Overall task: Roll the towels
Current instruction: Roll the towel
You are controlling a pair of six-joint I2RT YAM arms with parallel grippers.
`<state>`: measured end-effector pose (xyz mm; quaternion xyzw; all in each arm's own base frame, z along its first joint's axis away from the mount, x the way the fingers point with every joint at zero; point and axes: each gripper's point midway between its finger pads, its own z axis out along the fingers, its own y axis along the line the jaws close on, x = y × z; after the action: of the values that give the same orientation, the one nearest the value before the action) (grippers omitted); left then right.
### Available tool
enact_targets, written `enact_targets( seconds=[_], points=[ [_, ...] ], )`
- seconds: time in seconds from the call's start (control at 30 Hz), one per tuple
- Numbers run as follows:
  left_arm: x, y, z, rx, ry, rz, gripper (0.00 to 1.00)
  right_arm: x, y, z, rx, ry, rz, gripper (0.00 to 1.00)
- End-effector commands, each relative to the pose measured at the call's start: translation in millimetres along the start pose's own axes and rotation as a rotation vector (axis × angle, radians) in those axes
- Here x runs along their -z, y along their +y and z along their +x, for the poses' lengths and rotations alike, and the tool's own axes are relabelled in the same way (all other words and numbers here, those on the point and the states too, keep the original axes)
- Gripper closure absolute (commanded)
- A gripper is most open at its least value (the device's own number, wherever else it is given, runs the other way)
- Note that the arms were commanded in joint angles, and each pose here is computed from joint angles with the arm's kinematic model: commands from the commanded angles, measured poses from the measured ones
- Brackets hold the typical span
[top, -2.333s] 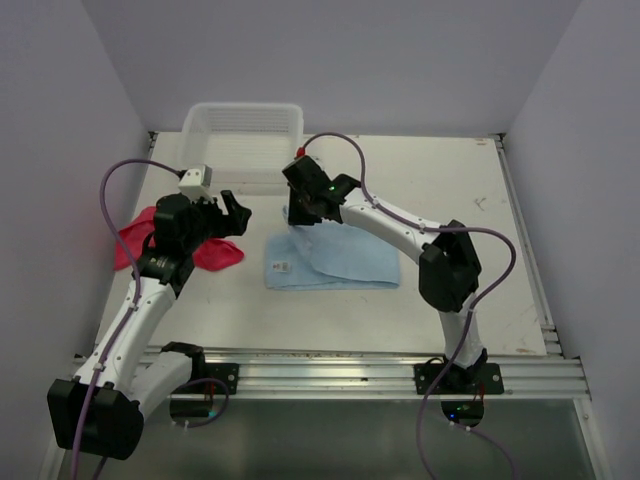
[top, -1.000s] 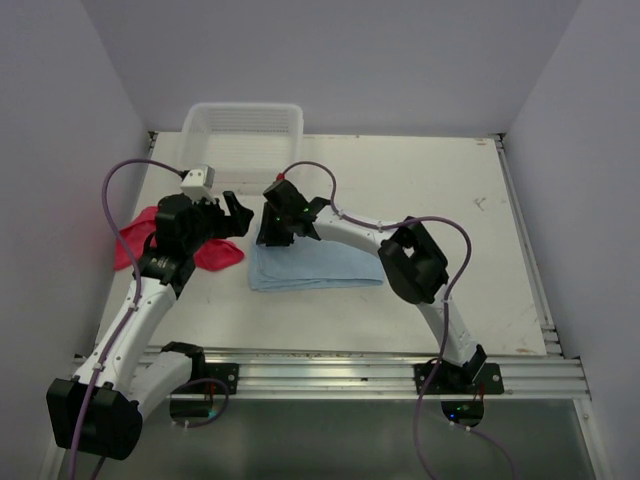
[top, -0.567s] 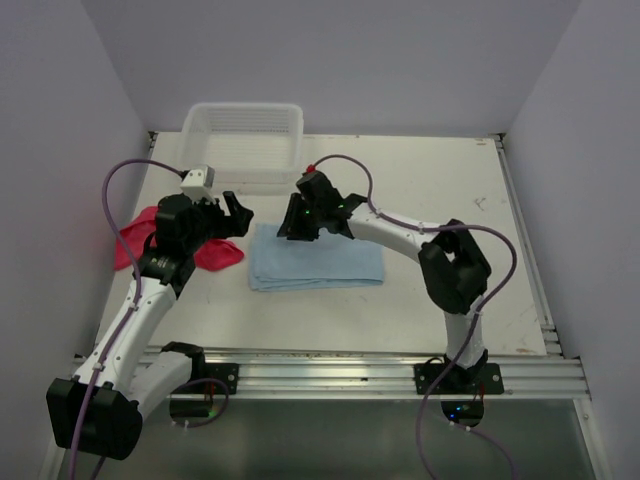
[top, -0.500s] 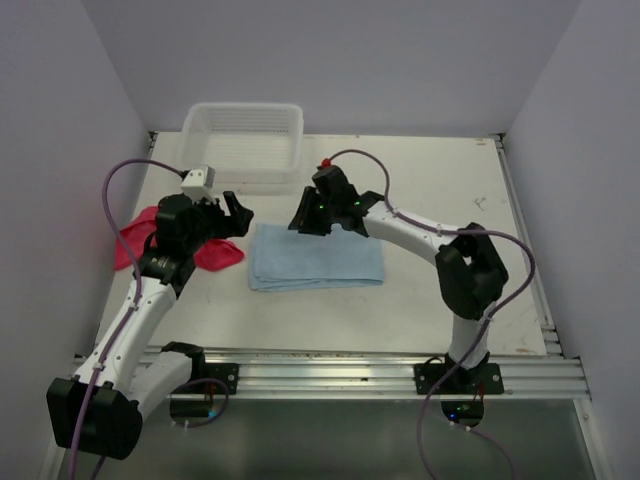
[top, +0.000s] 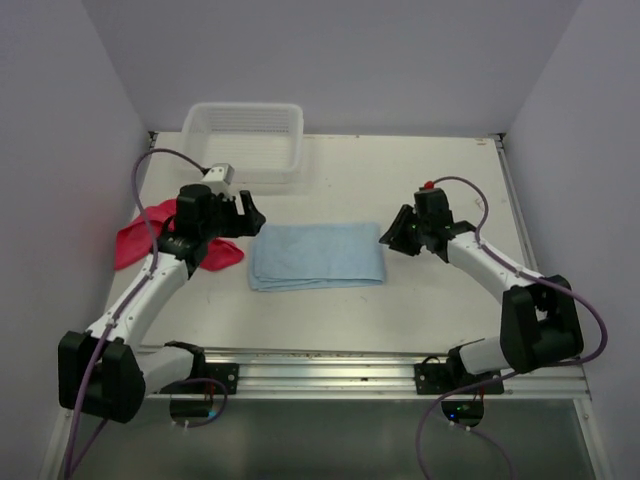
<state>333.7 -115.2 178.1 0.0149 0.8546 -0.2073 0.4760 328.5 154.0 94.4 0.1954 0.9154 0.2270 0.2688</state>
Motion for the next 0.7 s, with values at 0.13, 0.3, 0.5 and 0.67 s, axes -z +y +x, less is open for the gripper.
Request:
enact_targets(
  seconds=[0.13, 0.3, 0.5, 0.67],
  points=[
    [-37, -73, -39, -0.055, 0.067, 0.091, 0.21, 0, -21, 28, 0.048, 0.033, -0.029, 0.60],
    [-78, -136, -39, -0.104, 0.158, 0.151, 0.21, -13, -37, 49, 0.028, 0.072, -0.047, 0.58],
    [-114, -185, -14, -0.146, 0.250, 0.137, 0.21, -20, -40, 59, 0.001, 0.079, -0.094, 0.55],
    [-135, -213, 6, -0.155, 0.306, 0.136, 0.21, -18, -36, 52, 0.013, 0.039, -0.123, 0.53]
  ],
)
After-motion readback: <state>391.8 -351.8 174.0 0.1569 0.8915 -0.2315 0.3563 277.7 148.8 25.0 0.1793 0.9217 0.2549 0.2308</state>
